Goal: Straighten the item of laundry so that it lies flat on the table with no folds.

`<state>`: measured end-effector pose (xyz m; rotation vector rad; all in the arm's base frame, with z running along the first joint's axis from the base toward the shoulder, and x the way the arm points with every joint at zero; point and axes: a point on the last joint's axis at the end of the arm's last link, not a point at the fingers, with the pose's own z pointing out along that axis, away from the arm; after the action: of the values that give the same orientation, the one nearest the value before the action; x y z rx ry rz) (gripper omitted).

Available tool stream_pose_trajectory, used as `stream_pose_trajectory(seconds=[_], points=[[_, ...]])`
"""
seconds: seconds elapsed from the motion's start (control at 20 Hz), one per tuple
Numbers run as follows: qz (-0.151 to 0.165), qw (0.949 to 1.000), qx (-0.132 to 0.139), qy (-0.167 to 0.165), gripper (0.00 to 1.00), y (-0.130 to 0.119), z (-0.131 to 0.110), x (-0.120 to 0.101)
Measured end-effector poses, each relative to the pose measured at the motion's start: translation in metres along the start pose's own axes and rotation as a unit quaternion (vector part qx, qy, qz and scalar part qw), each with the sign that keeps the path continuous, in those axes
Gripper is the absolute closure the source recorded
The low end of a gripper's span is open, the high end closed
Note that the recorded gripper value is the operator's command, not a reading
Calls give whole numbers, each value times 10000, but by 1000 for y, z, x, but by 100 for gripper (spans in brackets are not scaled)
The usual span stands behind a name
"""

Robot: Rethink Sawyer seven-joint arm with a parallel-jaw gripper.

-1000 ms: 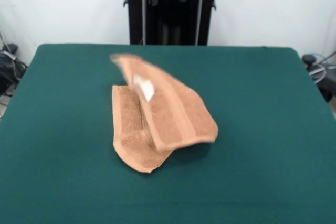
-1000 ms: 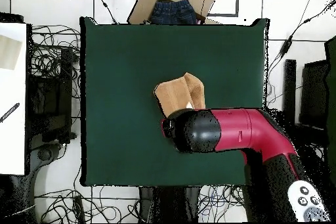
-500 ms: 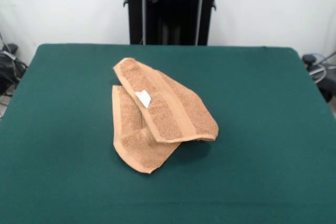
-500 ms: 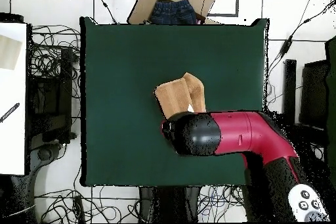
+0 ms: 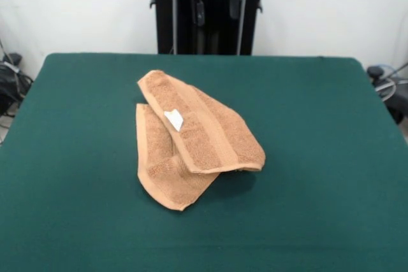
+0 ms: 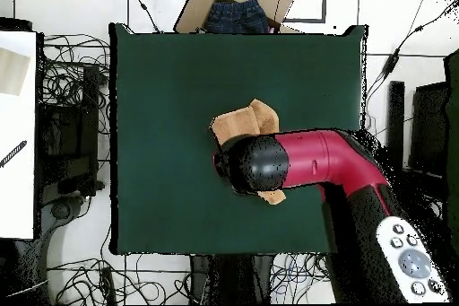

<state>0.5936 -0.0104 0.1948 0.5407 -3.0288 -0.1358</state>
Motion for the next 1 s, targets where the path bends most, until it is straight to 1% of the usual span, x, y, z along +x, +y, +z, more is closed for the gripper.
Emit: stream_pose_trajectory(seconds=[0.05, 0.15, 0.2, 0.3, 0.4, 0.5, 0.55, 0.7, 1.0], points=[[-114, 9999, -32, 23, 0, 5, 9, -13], [-164, 9998, -57, 30, 0, 7, 14, -19], [-223, 9997, -112, 30, 0, 10, 23, -28], [-257, 9995, -173, 31, 0, 12, 32, -35], [-271, 9992, -278, 52, 0, 12, 47, -41], [-264, 9989, -371, 93, 0, 11, 60, -43], [-257, 9986, -453, 133, 0, 10, 71, -42], [-240, 9980, -553, 183, 0, 11, 82, -41], [-119, 9956, -871, 340, 0, 8, 111, -30]])
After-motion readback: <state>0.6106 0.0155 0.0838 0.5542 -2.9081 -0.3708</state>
